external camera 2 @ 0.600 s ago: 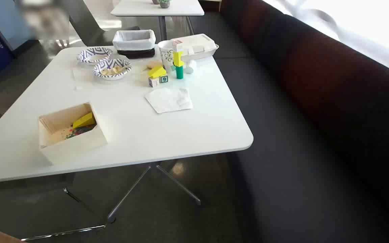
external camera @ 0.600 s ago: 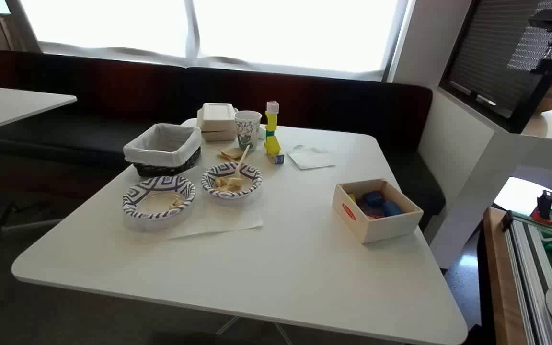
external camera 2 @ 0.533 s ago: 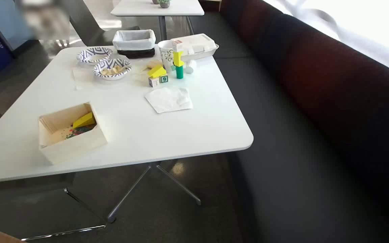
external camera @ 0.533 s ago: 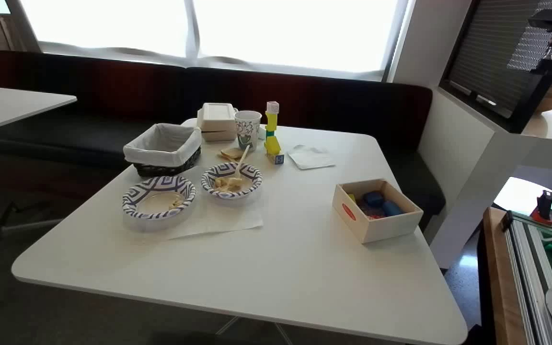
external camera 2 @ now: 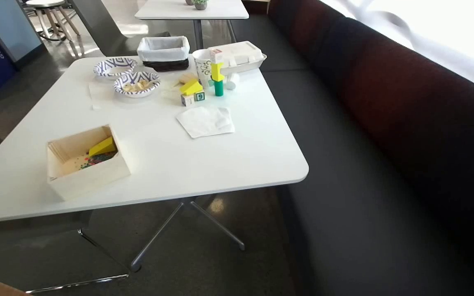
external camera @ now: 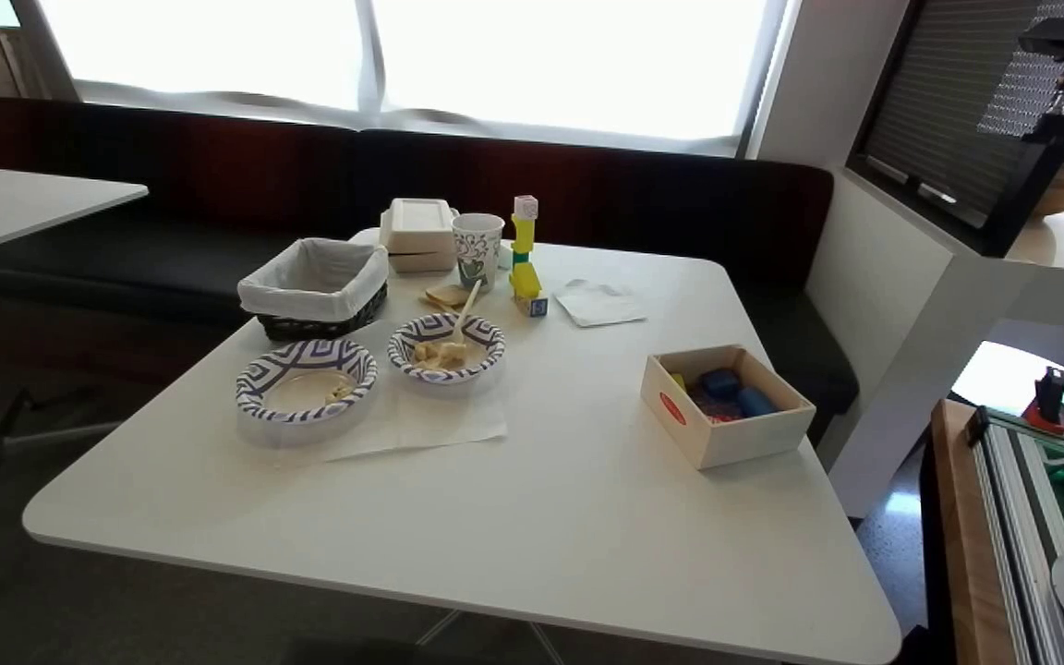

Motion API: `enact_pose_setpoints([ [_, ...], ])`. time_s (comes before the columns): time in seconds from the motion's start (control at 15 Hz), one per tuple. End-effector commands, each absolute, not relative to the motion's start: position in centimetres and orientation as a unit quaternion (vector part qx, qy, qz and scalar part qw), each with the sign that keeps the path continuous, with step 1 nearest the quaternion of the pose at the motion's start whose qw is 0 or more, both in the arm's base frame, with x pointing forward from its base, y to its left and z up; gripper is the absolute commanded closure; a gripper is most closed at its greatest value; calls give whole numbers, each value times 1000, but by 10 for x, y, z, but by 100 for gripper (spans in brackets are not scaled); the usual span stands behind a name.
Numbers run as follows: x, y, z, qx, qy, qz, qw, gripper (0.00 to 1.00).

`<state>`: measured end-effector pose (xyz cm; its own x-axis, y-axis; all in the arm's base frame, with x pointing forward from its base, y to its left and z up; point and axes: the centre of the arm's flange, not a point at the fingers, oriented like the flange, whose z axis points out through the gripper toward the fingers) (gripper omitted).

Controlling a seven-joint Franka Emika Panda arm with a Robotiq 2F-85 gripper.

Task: Move the wooden box to the right

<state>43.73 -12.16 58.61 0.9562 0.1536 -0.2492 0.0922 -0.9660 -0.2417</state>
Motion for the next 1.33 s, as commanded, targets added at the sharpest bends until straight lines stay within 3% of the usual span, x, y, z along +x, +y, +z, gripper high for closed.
enact_pose_setpoints([
  [0.0,437,-122,586,-982,-63,134,115,0],
  [0.47,456,-120,553,-964,-200,155,77,0],
  [0.8,488,-126,500,-948,-307,83,11,0],
  [1.07,500,-138,443,-932,-352,75,55,0],
  [1.27,501,-133,461,-940,-331,78,35,0],
])
